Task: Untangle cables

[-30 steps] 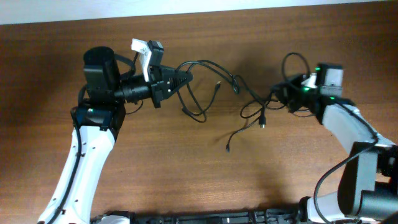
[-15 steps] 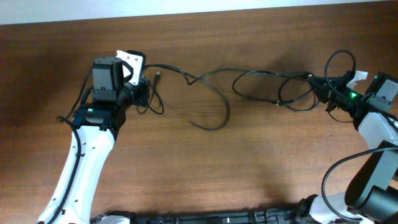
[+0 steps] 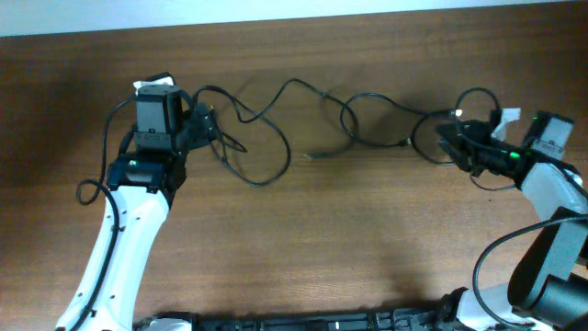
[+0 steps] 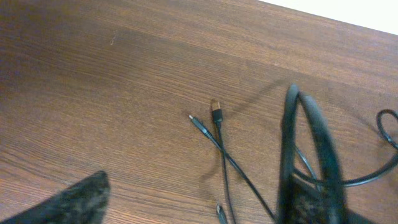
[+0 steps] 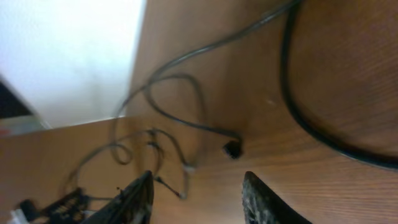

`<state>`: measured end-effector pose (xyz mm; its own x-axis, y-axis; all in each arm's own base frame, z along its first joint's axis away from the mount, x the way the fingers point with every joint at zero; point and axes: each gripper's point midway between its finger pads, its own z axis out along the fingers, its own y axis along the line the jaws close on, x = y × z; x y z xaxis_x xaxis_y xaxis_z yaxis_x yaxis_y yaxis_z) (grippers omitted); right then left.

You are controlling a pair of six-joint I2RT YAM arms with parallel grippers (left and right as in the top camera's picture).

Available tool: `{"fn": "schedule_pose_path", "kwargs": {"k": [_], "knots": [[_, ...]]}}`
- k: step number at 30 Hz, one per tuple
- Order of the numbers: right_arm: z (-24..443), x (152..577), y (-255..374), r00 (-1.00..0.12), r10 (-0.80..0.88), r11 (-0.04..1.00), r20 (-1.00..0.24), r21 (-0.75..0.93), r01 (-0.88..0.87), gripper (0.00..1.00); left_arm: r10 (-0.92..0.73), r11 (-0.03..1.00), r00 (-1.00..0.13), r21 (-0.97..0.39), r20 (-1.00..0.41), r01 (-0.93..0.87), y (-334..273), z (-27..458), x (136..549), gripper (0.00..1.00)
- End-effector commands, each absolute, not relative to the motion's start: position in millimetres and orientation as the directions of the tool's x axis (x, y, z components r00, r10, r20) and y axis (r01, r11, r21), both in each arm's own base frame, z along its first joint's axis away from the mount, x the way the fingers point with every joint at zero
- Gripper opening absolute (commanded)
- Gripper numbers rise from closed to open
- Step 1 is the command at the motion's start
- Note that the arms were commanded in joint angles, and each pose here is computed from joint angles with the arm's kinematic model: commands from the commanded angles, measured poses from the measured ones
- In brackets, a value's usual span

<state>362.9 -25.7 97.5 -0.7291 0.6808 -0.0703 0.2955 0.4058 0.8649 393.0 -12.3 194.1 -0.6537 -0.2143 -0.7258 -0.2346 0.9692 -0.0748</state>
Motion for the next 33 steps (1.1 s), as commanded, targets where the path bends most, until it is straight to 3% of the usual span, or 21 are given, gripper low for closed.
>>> {"fn": "schedule_pose_path", "kwargs": {"k": [1, 4, 8, 13, 15, 18, 23, 27, 33], "knots": [[74, 360, -10, -0.776, 0.616, 0.555, -0.137, 0.774, 0.305, 0.45, -0.236, 0.962, -0.632, -0.085, -0.738, -0.26, -8, 201, 394, 0.99], [67, 358, 6, -0.802, 0.579, 0.61, -0.145, 0.73, 0.308, 0.45, -0.235, 0.963, -0.636, -0.086, -0.735, -0.257, -8, 200, 394, 0.99], [83, 358, 14, -0.804, 0.546, 0.687, -0.235, 0.675, 0.27, 0.45, -0.17, 0.983, -0.692, -0.174, -0.701, -0.066, -44, 196, 392, 0.99], [144, 347, 6, -0.74, 0.486, 0.809, -0.465, 0.561, 0.179, 0.46, -0.157, 0.945, -0.749, -0.319, -0.643, 0.075, -81, 194, 380, 0.99], [178, 341, 2, -0.679, 0.453, 0.852, -0.578, 0.505, 0.138, 0.61, -0.149, 0.926, -0.773, -0.36, -0.617, 0.109, -91, 192, 373, 0.99], [205, 321, -15, -0.648, 0.4, 0.909, -0.648, 0.371, 0.19, 0.77, -0.099, 0.912, -0.785, -0.371, -0.611, 0.174, -110, 192, 366, 0.99], [208, 302, -43, -0.719, 0.399, 0.916, -0.569, 0.209, 0.343, 0.87, 0.245, 0.837, -0.665, -0.192, -0.706, 0.513, -155, 196, 352, 0.99], [168, 302, -58, -0.742, 0.504, 0.858, -0.443, 0.154, 0.49, 0.98, 0.255, 0.834, -0.668, -0.191, -0.699, 0.519, -156, 194, 349, 0.99], [70, 308, -61, -0.763, 0.625, 0.778, -0.161, 0.054, 0.626, 0.99, 0.255, 0.834, -0.667, -0.19, -0.7, 0.519, -156, 194, 349, 0.99]]}}
